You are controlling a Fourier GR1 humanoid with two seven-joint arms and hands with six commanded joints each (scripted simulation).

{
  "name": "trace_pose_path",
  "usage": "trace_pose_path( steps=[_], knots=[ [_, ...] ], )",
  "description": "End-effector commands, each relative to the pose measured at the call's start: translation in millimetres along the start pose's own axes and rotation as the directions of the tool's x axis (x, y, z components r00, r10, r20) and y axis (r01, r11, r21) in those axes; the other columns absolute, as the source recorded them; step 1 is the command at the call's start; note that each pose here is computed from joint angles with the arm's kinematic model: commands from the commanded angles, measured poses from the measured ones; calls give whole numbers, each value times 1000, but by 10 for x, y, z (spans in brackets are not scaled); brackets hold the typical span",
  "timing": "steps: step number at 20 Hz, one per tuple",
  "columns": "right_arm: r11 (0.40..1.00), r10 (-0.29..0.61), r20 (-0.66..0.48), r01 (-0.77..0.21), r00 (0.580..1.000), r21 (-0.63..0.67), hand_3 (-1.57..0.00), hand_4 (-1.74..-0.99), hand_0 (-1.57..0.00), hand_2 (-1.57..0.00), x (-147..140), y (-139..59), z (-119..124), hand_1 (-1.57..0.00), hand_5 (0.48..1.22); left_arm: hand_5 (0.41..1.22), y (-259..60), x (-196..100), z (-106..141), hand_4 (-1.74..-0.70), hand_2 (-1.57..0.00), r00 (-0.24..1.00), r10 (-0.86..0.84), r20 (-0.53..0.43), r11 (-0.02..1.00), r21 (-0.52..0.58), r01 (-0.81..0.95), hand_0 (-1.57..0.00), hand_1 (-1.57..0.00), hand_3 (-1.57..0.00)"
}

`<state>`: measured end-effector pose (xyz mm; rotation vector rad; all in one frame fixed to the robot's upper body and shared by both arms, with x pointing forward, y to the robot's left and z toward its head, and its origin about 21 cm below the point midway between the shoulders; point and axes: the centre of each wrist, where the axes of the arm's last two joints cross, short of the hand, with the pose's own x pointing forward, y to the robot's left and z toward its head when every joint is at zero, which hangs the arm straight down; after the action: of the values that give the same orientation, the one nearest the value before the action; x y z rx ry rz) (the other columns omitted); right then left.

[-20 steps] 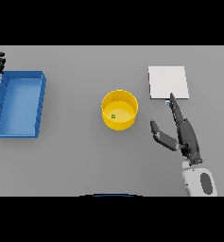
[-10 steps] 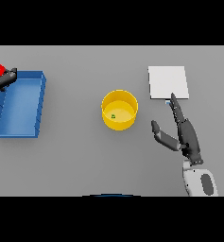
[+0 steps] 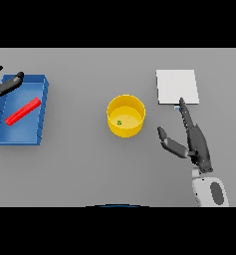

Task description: Pick up the red beaker and tilt it to pour out 1 green nut into yellow bowl. Pick up the yellow bowl and place it on the metallic measuring scale.

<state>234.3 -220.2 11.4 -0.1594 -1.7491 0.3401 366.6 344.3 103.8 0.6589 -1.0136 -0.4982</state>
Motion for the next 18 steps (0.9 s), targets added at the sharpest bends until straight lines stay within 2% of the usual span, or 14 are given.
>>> trace_pose_path(
  steps=[1, 2, 5, 7, 9, 12, 16, 18],
  knots=[
    [1000, 2, -8, -2, 1000, 1, 1, -1144, 1, 1, 14, -1, 20, 1, 644, 631, 12, 0, 0, -776, -69, 1000, 4, 15, 1000, 10, -4, -80, -73, -72],
    [999, 51, -37, -51, 998, 2, 1, -1131, 1, 1, 42, 13, -3, 1, 631, 633, -25, -13, 17, -778, -55, 999, 20, 48, 1000, 8, -20, -64, -58, -57],
    [984, 129, 27, -131, 991, 124, 1, -1080, 1, 1, 132, 32, -124, 1, 662, 652, -26, 33, 37, -786, -28, 991, 83, 101, 996, 10, -84, -32, -29, -29],
    [940, 262, 45, -266, 964, 216, 1, -1103, 1, 1, 164, -55, -257, 1, 662, 661, -36, 31, 50, -798, -17, 989, 104, 110, 995, 2, -105, -20, -18, -18],
    [865, 410, 96, -420, 907, 277, 1, -1128, 1, 1, 239, -113, -390, 1, 637, 673, -84, 54, 58, -800, -11, 988, 102, 114, 995, -4, -102, -13, -11, -11],
    [714, 556, 236, -603, 797, 356, 1, -1142, 1, 1, 366, -51, -598, 1, 627, 687, -106, 50, 69, -806, -5, 988, 111, 102, 994, -16, -110, -6, -5, -5],
    [506, 622, 423, -751, 659, 424, 1, -1162, 1, 1, 463, 49, -796, 1, 637, 689, -89, 35, 78, -811, -1, 988, 110, 105, 994, -21, -108, -2, -2, -2],
    [423, 633, 476, -788, 610, 448, 1, -1164, 1, 1, 492, 112, -893, 1, 641, 689, -74, 16, 84, -808, -1, 988, 111, 106, 994, -22, -110, -1, -1, -1]
  ],
)
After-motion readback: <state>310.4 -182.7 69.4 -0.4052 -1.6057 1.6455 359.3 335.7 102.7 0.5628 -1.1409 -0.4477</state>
